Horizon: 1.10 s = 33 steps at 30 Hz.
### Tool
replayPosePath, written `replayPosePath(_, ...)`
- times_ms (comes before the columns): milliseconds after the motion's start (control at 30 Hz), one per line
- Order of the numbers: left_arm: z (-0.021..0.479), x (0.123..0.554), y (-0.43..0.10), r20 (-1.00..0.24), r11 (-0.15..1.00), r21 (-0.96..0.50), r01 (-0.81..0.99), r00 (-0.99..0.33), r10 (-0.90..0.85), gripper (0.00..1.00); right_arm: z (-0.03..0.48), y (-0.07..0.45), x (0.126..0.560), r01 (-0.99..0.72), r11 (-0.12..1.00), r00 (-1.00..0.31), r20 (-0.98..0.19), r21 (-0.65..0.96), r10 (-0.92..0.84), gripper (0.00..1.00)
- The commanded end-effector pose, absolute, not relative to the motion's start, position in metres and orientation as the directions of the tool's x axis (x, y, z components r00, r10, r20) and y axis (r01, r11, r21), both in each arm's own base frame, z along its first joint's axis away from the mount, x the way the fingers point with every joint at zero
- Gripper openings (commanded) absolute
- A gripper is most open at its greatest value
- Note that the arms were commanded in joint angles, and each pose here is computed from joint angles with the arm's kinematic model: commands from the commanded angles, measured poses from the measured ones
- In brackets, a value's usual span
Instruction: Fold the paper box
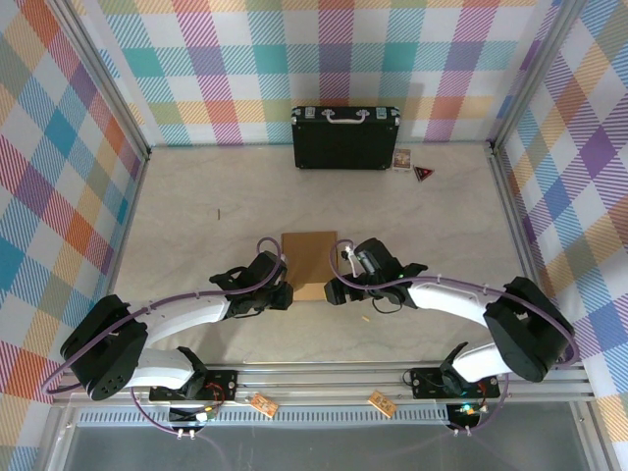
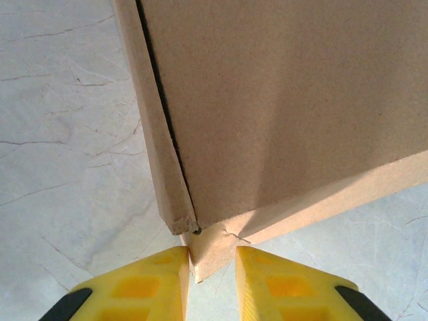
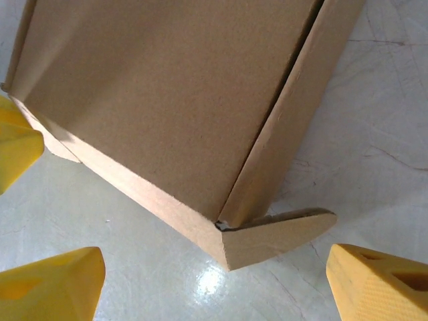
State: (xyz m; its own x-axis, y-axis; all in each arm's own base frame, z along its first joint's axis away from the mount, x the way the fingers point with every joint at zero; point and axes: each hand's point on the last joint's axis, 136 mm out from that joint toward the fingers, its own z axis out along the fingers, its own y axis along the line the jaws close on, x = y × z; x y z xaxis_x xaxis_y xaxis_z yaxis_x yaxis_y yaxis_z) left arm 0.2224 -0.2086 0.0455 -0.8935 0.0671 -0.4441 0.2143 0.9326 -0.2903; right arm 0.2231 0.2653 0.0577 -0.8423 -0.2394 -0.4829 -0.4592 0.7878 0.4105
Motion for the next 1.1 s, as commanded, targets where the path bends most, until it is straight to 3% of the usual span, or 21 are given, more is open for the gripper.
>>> replayPosePath(0,0.043,0.221,-0.206,-0.431,0.935,-0.283,0.214,-0.899,0.076,0.25,0.068,0.275,0.236,-0.493,0.777,-0.813,-0.524,0.390,-0.253,0.86)
replayPosePath(700,0.043,0.221,-0.209,-0.427,0.932,-0.289,0.218,-0.901,0.078,0.25,0.066,0.300,0.213,-0.516,0.670,-0.846,-0.438,0.534,-0.303,0.76)
replayPosePath(1067,0.043,0.222,-0.209,-0.428,0.932,-0.290,0.219,-0.900,0.079,0.25,0.074,0.304,0.202,-0.467,0.668,-0.884,-0.331,0.579,-0.331,0.72)
